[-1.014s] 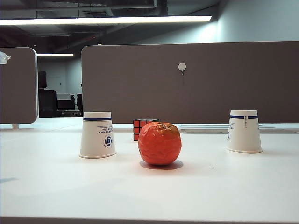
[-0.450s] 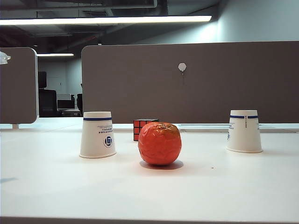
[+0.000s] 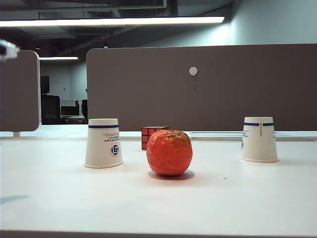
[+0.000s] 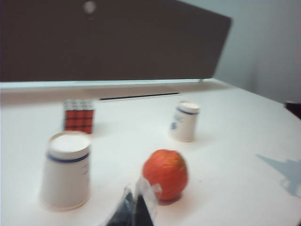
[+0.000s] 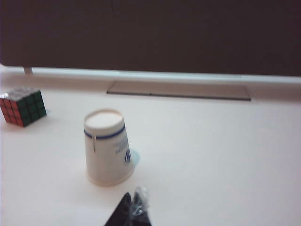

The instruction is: Carefully pick up the cup on the right and stack it on top of the cup on the left.

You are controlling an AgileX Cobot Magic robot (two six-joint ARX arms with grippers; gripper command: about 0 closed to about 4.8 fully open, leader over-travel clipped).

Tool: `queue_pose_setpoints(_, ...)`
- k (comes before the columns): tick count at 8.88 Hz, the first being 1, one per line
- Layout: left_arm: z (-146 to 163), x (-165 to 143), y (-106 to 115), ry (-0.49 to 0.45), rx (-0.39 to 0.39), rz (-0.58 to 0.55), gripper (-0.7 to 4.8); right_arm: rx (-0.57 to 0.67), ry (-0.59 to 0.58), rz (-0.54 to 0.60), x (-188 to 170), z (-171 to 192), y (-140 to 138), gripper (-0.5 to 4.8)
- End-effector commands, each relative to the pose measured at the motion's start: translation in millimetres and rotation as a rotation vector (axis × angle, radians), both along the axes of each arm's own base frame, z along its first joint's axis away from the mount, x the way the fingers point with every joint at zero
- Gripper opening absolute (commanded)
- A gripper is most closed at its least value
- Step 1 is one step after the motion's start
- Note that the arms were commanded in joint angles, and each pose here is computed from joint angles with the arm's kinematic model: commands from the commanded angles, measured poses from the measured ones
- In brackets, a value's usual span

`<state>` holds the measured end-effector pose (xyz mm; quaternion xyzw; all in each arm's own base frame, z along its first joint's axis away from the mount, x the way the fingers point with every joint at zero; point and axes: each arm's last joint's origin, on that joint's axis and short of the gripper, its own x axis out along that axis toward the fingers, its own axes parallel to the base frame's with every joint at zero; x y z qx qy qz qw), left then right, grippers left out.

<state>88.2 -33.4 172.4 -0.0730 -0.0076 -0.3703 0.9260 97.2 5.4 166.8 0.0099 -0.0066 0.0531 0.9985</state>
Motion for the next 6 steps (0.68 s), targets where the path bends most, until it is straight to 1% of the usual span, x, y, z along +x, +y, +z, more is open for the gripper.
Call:
queue_pose_setpoints(1, 8.9, -4.6, -2.8, -0.100, 0.003, -0.154, -0.05, 0.011, -0.125, 0.002, -1.1, 12.4, 0.1, -0.01)
queue_pose_setpoints(4, 10.3, -5.7, -3.4, -0.114, 0.003, -0.192, -0.05, 0.026, -0.188, 0.004, -2.2, 18.7, 0.0, -0.01)
queue_pose_setpoints(6, 10.3, -5.7, -3.4, -0.111, 0.001, -0.194, -0.05, 0.063, -0.224, 0.009, -3.8, 25.1, 0.0, -0.01)
